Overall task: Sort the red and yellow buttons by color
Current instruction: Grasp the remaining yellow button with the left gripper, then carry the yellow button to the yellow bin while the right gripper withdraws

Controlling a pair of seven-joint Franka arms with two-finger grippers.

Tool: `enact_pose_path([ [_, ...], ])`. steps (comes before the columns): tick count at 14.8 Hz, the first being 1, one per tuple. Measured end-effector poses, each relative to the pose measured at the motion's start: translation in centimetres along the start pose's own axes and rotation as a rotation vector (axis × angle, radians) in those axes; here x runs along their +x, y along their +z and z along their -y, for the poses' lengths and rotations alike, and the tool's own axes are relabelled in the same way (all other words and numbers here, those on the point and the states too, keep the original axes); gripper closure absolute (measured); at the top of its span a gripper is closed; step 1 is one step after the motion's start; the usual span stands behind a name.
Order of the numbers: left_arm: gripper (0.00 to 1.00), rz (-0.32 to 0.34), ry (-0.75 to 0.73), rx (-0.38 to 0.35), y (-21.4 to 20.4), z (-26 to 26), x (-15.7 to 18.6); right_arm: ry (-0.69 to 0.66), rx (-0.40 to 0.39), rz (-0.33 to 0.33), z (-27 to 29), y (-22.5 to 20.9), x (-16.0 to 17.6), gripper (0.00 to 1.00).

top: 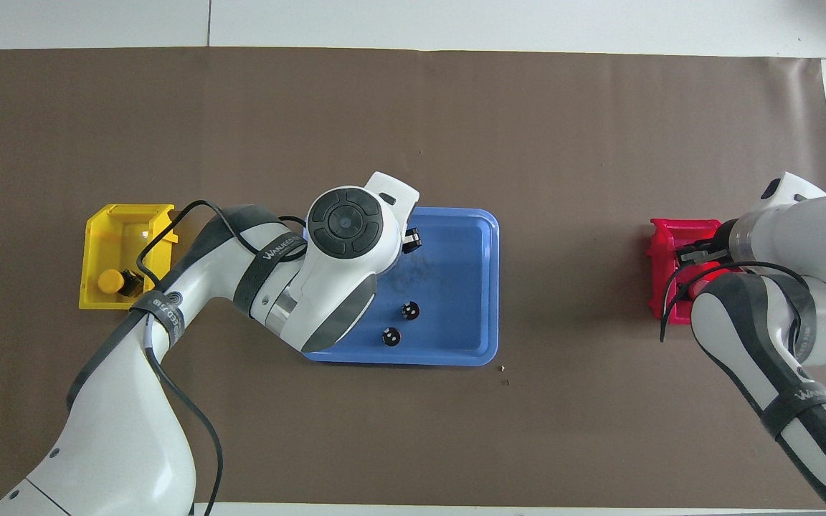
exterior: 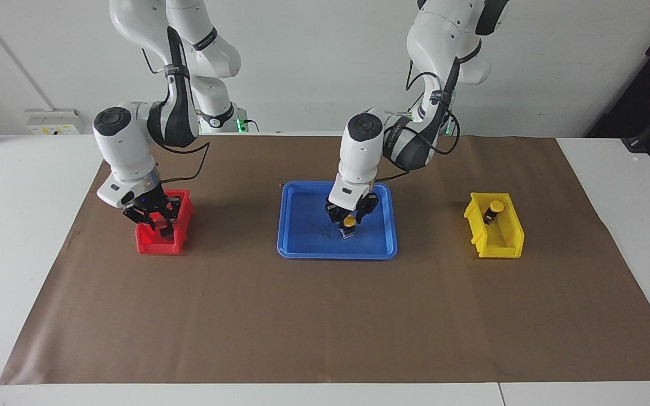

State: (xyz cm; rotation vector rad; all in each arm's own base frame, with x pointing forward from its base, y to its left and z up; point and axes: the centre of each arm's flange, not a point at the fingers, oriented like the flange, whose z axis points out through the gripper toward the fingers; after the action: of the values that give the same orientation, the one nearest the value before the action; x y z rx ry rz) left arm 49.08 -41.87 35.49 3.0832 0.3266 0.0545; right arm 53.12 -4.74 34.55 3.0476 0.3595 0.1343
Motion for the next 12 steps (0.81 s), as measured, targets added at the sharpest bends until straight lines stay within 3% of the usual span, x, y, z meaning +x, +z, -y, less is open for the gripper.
enact_pose_path([
  [3, 0.59, -0.001, -0.009, 0.001, -0.2, 0.1, 0.3, 0.002, 0.000, 0.001, -0.2, -0.1, 0.0, 0.56],
  [5, 0.59, 0.004, -0.025, 0.017, -1.8, 0.3, 1.4, 0.005, 0.005, 0.024, -0.3, -0.5, 0.1, 0.36],
  [7, 0.59, 0.015, -0.007, 0.043, -4.9, 1.8, 3.6, 0.007, 0.009, 0.052, -0.7, -2.1, 0.9, 0.32],
  [10, 0.59, 0.038, 0.082, 0.081, -10.3, 8.2, 8.0, 0.006, 0.015, 0.098, -1.2, -6.8, 2.9, 0.22],
  [12, 0.59, 0.071, 0.157, 0.102, -12.6, 14.3, 11.2, 0.004, 0.017, 0.126, -1.2, -11.2, 3.9, 0.01],
])
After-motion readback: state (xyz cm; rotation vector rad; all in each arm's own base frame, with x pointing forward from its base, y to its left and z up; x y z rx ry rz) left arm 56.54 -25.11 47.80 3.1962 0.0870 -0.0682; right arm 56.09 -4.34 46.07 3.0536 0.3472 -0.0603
